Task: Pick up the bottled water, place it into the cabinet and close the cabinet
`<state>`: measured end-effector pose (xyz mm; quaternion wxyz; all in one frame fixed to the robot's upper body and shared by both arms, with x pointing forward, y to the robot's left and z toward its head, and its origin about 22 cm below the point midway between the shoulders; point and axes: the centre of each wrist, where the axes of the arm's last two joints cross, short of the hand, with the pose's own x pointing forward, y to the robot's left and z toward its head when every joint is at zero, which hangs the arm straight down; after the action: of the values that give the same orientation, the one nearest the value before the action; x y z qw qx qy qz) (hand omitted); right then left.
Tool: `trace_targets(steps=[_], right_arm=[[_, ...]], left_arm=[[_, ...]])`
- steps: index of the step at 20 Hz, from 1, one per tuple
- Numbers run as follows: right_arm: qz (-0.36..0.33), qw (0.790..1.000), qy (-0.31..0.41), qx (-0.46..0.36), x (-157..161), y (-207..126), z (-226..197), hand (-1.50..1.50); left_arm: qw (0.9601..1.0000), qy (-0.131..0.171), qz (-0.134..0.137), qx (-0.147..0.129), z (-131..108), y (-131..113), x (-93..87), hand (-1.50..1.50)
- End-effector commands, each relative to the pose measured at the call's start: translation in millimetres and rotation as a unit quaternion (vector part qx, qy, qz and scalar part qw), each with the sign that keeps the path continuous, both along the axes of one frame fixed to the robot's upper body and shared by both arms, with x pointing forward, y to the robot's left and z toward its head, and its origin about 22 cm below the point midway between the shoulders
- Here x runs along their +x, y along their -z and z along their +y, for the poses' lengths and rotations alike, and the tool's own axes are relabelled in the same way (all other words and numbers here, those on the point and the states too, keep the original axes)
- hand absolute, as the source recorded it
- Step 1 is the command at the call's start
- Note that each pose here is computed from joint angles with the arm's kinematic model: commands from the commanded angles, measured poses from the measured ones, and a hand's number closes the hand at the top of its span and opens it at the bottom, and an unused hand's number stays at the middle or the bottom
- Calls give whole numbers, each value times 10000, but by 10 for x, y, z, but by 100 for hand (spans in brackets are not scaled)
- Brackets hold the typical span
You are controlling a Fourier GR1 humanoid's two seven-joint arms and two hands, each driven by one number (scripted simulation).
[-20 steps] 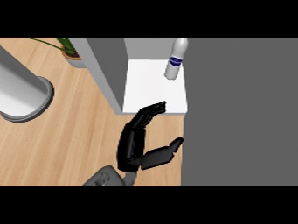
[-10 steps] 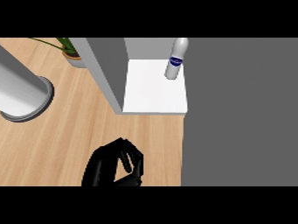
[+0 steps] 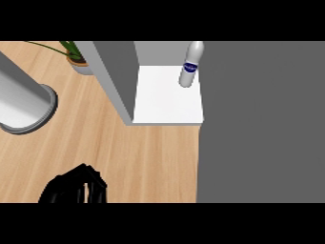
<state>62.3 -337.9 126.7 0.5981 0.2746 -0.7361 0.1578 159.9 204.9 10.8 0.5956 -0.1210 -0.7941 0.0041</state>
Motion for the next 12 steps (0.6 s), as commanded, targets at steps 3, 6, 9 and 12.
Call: trace_targets(steps=[3,6,9,12], right_arm=[[-928,9911,-440,-847,-99,-541,410,150],[-879,9898,-780,-799,-123,-569,504,150],[-832,9879,-1006,-840,-119,-555,531,150],[-909,9838,-1267,-888,-73,-570,587,150]], left_arm=[[9996,20,-156,-251,343,-215,-89,-150],[9994,-101,-240,-220,495,-314,-109,-150],[9992,-341,-215,-56,711,-343,-119,-150],[9990,-383,-230,35,849,-403,-119,-150]])
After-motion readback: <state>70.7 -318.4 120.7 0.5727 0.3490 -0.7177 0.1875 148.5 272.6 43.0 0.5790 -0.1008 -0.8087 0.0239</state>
